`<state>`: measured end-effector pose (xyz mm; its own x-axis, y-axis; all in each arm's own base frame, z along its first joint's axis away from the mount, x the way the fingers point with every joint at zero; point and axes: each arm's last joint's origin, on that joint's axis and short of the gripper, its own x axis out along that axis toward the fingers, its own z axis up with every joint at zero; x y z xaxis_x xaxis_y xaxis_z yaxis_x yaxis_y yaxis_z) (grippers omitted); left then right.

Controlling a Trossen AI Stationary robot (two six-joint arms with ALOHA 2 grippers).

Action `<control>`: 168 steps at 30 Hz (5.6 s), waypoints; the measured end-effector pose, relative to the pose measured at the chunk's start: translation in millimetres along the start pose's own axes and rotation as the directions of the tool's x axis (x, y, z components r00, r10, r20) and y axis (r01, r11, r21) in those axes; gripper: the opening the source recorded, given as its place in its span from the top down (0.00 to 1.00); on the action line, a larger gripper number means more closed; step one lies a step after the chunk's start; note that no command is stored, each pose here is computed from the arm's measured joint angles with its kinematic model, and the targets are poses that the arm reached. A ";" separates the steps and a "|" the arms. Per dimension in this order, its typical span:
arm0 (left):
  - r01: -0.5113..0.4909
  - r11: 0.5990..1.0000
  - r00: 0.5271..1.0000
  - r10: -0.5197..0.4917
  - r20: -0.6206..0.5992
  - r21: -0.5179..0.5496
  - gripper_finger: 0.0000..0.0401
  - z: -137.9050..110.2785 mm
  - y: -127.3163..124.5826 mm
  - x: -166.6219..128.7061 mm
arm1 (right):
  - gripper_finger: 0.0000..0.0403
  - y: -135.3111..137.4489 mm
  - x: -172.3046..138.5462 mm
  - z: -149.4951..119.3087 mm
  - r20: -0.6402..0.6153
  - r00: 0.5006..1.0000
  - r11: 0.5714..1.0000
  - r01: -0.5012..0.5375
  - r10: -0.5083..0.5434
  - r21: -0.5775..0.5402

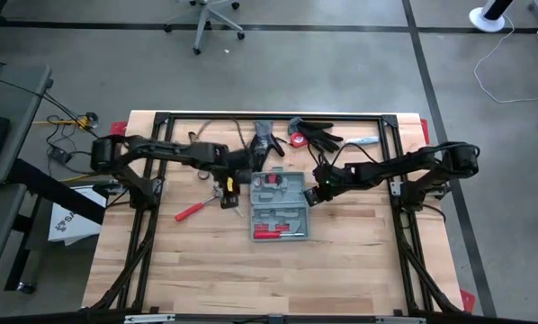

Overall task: Prefit tool cases
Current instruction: Put the orange hammer into the gray tool box

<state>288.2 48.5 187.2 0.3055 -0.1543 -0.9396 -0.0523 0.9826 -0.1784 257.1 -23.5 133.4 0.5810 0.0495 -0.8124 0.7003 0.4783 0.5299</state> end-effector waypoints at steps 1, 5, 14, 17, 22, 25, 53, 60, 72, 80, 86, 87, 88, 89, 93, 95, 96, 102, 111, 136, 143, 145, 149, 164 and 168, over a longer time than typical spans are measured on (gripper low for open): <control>-0.019 1.000 1.000 0.019 0.013 0.015 1.00 -2.8 2.6 -4.6 | 1.00 1.6 -2.2 0.9 0.017 1.000 1.000 -0.010 0.010 -0.002; -0.068 0.998 0.997 0.067 0.026 0.007 1.00 -13.8 17.3 -11.4 | 1.00 6.1 -10.6 3.9 0.058 0.997 0.999 -0.042 0.043 -0.026; -0.126 0.992 0.992 0.126 -0.032 0.010 1.00 -31.9 47.0 -6.4 | 1.00 10.2 -17.3 8.6 0.163 0.985 0.997 -0.035 0.046 -0.071; -0.121 0.993 0.991 0.119 -0.064 -0.015 1.00 -36.2 50.6 -7.4 | 1.00 9.8 -17.1 8.5 0.167 0.985 0.997 -0.028 0.039 -0.067; -0.088 0.989 0.990 0.075 -0.117 -0.117 1.00 -42.9 49.0 -9.6 | 1.00 11.0 -16.8 6.5 0.161 0.986 0.997 -0.031 0.042 -0.068; -0.028 0.983 0.994 0.007 -0.112 -0.183 0.97 -43.4 45.8 -9.3 | 1.00 12.8 -16.5 3.6 0.153 0.987 0.996 -0.035 0.047 -0.078; -0.225 0.893 0.970 0.168 -0.175 -0.389 0.57 -99.8 2.7 31.7 | 1.00 22.8 -14.9 -13.8 0.189 0.982 0.988 0.003 0.027 -0.157; -0.267 0.887 0.963 0.228 -0.146 -0.375 0.84 -95.5 -0.2 37.9 | 1.00 22.1 -15.1 -12.7 0.215 0.977 0.988 0.021 0.012 -0.152; -0.195 0.871 0.980 0.189 -0.059 -0.451 0.96 -103.6 -7.3 24.6 | 1.00 22.5 -15.0 -13.3 0.207 0.978 0.989 0.013 0.017 -0.146; -0.116 0.850 0.981 0.178 0.073 -0.514 0.96 -101.5 -16.5 -12.6 | 1.00 24.9 -20.8 -12.4 0.211 0.976 0.988 -0.013 0.046 -0.155; -0.039 0.898 0.964 0.149 0.219 -0.438 0.96 -72.1 -28.0 -32.7 | 1.00 28.3 -38.9 -5.2 0.304 0.949 0.987 -0.031 0.078 -0.156; -0.033 0.911 0.960 0.143 0.239 -0.412 0.96 -64.8 -29.7 -33.6 | 1.00 28.4 -42.0 -2.7 0.325 0.942 0.987 -0.034 0.084 -0.157; -0.023 0.922 0.954 0.136 0.266 -0.387 0.96 -55.9 -31.3 -34.4 | 1.00 28.2 -45.2 0.1 0.344 0.935 0.987 -0.037 0.090 -0.157; -0.014 0.933 0.947 0.127 0.294 -0.360 0.96 -45.7 -32.8 -35.4 | 1.00 27.8 -48.2 3.1 0.363 0.927 0.987 -0.038 0.093 -0.156; -0.019 0.971 0.949 0.092 0.301 -0.238 0.96 -10.9 -37.0 -26.1 | 1.00 24.8 -59.7 14.8 0.422 0.900 0.987 -0.049 0.109 -0.152; -0.011 0.986 0.947 0.065 0.313 -0.169 0.96 9.0 -39.0 -20.9 | 1.00 22.3 -65.6 20.6 0.448 0.887 0.988 -0.051 0.111 -0.145; -0.011 0.990 0.944 0.056 0.326 -0.140 0.96 19.1 -39.5 -19.2 | 1.00 20.7 -68.6 23.6 0.461 0.881 0.988 -0.049 0.110 -0.143; 0.008 1.000 0.934 -0.001 0.358 -0.019 0.96 73.8 -42.0 -7.4 | 1.00 12.2 -87.0 38.3 0.535 0.837 0.990 -0.044 0.110 -0.135; 0.049 0.990 0.912 -0.099 0.398 0.136 0.96 133.0 -64.0 4.7 | 1.00 -2.7 -111.3 51.1 0.607 0.791 0.994 -0.014 0.077 -0.109; 0.185 0.973 0.948 -0.214 0.237 0.137 0.96 135.9 -69.3 71.6 | 1.00 -12.1 -117.4 48.7 0.577 0.816 0.996 0.023 0.030 -0.085; 0.171 0.976 0.950 -0.199 0.240 0.133 0.96 136.2 -66.4 71.8 | 1.00 -13.4 -116.7 47.7 0.567 0.824 0.996 0.034 0.017 -0.078; 0.171 0.976 0.950 -0.200 0.238 0.135 0.96 136.1 -66.6 71.8 | 1.00 -13.7 -116.5 47.4 0.565 0.825 0.996 0.037 0.013 -0.077; 0.171 0.976 0.950 -0.200 0.238 0.135 0.94 136.0 -66.8 71.9 | 1.00 -13.8 -116.5 47.4 0.565 0.825 0.996 0.037 0.013 -0.077; 0.167 0.977 0.949 -0.196 0.247 0.136 0.86 136.9 -66.7 71.5 | 1.00 -14.3 -116.2 47.1 0.562 0.827 0.996 0.044 0.007 -0.077; 0.162 0.977 0.950 -0.192 0.248 0.135 0.86 136.9 -66.7 71.5 | 1.00 -13.3 -115.0 45.1 0.516 0.855 0.996 0.004 0.046 -0.094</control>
<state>443.7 -13.9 171.9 0.5359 -0.3095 -0.7855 0.1273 0.9494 -0.2872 199.7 -75.1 230.7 0.7430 -0.3885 -0.5450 0.6603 0.5589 0.5017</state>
